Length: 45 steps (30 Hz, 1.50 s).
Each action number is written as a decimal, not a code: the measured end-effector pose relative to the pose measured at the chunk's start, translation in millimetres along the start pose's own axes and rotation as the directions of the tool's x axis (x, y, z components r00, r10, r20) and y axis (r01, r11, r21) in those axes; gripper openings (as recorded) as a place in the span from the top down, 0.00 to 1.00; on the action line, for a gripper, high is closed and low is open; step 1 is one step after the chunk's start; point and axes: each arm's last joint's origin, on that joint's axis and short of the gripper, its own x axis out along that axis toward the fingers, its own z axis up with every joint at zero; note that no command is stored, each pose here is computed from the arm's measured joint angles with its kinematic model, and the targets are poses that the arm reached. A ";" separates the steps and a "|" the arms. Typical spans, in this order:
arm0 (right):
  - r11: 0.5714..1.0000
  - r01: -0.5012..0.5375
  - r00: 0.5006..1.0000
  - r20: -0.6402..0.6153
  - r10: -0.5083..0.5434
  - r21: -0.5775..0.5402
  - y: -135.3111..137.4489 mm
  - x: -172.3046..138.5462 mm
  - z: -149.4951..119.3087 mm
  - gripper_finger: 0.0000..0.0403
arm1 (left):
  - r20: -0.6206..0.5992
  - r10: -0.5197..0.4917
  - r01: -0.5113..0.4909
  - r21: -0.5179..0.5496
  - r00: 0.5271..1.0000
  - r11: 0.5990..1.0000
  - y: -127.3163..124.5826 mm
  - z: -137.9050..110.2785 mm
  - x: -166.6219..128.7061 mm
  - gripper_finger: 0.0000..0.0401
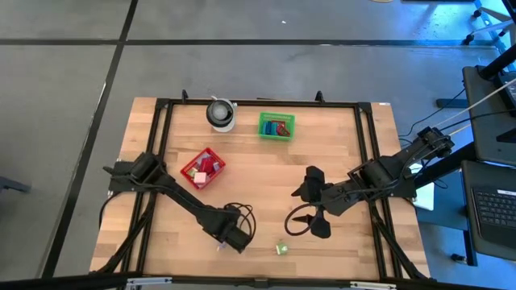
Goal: Pick & Place Office items
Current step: Put the light purple charger adapter into the red bin
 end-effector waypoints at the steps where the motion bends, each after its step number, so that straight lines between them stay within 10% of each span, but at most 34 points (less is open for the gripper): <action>1: 1.000 0.000 1.000 0.000 0.000 -0.001 0.0 0.0 0.0 0.14 | -0.010 -0.001 0.001 -0.005 1.000 1.000 -0.1 0.8 0.0 0.45; 24: 0.998 0.013 1.000 0.006 -0.013 -0.056 -0.4 0.0 0.1 0.14 | -0.083 -0.082 0.091 0.119 0.993 0.989 -14.2 13.8 -13.5 0.71; 33: 0.995 0.086 0.996 0.043 -0.084 -0.045 -5.2 0.7 2.7 0.14 | 0.206 -0.279 0.173 0.418 0.938 0.892 -52.3 66.4 -80.4 0.70; 45: 0.990 0.139 0.986 0.088 -0.139 0.000 -20.4 -10.0 9.5 0.14 | 0.469 -0.175 -0.160 0.591 0.866 0.791 -34.3 101.4 -200.9 0.70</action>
